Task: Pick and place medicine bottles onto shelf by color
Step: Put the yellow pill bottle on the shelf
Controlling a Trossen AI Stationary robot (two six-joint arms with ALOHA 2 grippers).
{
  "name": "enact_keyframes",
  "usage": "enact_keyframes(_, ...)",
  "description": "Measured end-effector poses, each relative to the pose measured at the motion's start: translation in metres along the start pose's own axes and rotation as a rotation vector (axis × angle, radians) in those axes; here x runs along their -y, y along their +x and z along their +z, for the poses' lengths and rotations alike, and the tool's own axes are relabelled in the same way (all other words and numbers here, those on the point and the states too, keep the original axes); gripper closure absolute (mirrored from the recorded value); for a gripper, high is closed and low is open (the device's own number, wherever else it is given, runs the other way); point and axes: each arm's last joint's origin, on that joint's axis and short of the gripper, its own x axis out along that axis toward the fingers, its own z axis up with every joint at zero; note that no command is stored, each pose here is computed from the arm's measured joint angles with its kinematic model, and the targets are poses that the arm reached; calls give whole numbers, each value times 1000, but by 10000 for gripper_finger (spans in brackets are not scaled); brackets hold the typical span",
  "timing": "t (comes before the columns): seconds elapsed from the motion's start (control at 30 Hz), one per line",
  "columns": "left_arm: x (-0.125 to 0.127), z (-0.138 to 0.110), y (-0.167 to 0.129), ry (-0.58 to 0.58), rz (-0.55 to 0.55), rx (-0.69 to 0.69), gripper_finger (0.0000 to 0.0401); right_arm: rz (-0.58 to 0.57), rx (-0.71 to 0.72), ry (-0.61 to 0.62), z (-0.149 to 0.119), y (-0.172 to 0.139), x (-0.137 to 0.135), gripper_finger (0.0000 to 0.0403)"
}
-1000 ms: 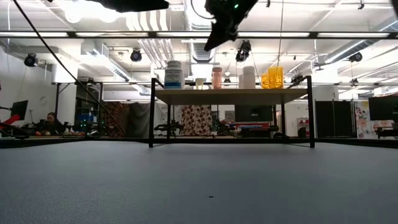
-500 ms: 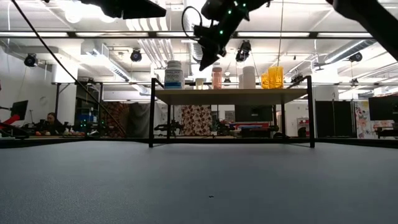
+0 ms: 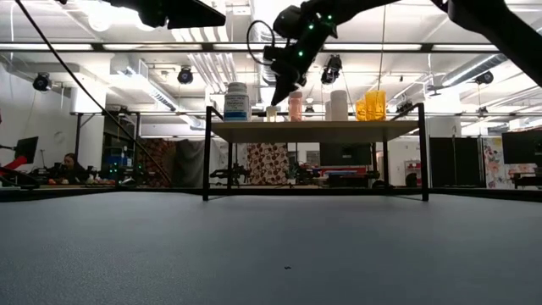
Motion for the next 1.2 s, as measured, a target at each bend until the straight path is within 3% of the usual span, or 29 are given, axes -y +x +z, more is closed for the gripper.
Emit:
enact_keyframes(0.3, 0, 0, 0, 16, 7, -2, 240, 118, 63, 22, 3, -13, -5, 394)
enact_keyframes(1.2, 0, 0, 0, 16, 7, -2, 240, 119, 50, 35, -6, 5, -8, 394)
